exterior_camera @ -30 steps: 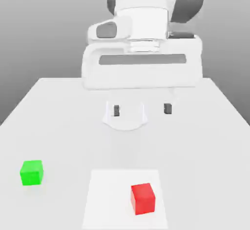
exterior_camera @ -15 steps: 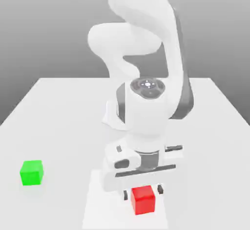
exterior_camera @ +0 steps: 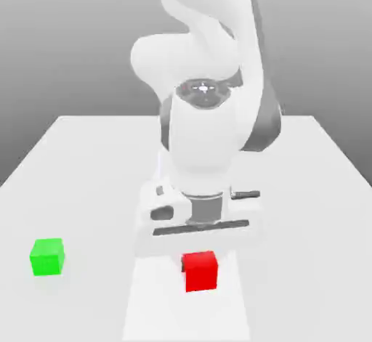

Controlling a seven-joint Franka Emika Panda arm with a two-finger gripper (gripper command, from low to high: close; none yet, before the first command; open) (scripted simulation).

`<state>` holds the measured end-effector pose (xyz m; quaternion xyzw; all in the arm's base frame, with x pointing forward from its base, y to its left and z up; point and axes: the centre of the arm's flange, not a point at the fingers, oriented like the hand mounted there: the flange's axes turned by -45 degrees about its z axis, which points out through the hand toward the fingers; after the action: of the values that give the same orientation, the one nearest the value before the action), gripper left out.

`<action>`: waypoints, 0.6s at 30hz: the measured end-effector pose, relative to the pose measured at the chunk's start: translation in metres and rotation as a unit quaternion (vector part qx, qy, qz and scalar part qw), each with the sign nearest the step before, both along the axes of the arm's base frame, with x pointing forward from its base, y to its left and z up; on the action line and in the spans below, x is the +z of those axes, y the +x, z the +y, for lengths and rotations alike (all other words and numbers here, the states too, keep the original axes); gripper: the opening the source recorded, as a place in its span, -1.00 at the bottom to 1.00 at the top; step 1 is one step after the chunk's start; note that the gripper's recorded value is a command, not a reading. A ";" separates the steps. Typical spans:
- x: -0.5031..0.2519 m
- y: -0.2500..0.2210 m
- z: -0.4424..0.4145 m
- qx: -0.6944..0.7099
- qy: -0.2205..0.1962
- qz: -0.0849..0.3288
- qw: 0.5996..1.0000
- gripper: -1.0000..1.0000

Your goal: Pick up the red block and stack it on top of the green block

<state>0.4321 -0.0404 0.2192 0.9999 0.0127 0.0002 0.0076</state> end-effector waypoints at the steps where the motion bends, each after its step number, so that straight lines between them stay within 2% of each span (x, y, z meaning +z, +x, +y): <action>1: 0.003 -0.003 -0.022 -0.026 -0.001 0.000 1.000 -1.00; 7: 0.016 -0.042 -0.137 -0.165 -0.003 -0.001 0.986 -1.00; 15: 0.015 -0.124 -0.252 -0.327 0.007 -0.003 0.945 -1.00; 18: -0.010 -0.105 -0.232 -0.295 0.008 -0.004 0.955 -1.00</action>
<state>0.3270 -0.2721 0.2090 0.9591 -0.2831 0.0017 -0.0007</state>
